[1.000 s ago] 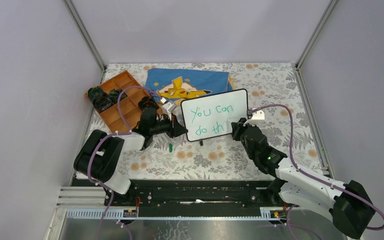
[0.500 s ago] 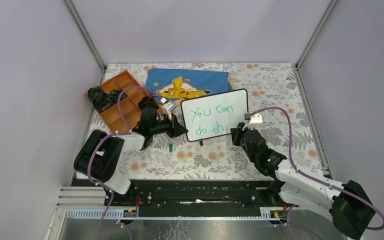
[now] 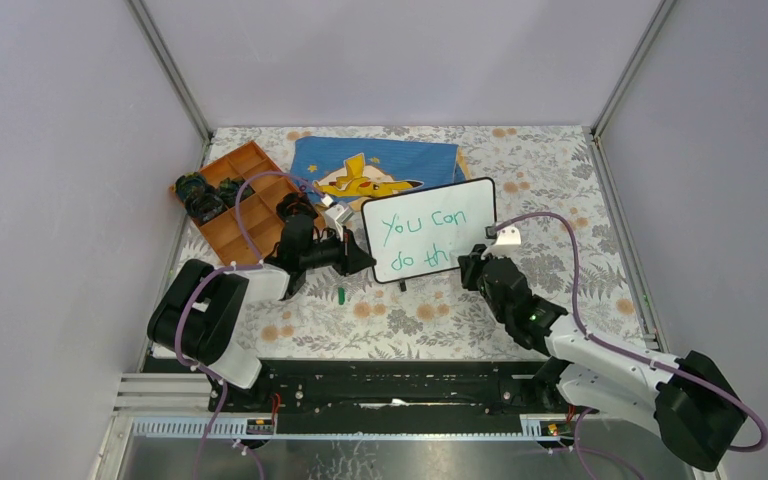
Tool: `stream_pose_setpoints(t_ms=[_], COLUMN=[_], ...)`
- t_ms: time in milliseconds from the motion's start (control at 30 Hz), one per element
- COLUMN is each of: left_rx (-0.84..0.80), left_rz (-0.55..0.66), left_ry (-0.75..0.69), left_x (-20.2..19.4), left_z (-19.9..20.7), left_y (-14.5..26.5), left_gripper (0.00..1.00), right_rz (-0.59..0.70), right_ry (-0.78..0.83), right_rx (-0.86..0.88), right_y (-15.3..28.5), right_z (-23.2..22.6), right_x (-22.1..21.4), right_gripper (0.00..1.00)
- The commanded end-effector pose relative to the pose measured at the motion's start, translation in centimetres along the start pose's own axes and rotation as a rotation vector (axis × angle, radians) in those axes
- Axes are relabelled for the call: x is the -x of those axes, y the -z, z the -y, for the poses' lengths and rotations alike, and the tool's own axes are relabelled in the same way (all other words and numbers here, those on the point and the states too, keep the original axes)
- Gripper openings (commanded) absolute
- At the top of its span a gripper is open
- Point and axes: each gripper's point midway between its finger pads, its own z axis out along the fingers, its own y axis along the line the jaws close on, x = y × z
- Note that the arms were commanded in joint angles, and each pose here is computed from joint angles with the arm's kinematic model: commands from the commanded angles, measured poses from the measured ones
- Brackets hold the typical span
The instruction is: Write a sentence on the whiteboard
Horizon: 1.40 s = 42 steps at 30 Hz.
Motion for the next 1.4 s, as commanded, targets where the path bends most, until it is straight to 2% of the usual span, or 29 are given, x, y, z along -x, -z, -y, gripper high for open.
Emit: stream_pose_setpoints(t_ms=[0, 367, 1367], left_rx=[0.024, 0.023, 0.024], left_rz=[-0.020, -0.023, -0.028], left_ry=[-0.023, -0.023, -0.023], left_x=[-0.4, -0.4, -0.6], left_z=[-0.5, -0.5, -0.5], left_y=[-0.3, -0.4, -0.4], left_gripper=[0.18, 0.18, 0.19], right_rz=[0.105, 0.123, 0.036], right_ry=[-0.051, -0.045, -0.014], right_rx=[-0.002, -0.011, -0.048], right_y=[-0.5, -0.7, -0.6], right_z=[-0.9, -1.0, 0.6], right_x=[3.7, 4.4, 0.8], right_gripper=[0.00, 0.00, 0.00])
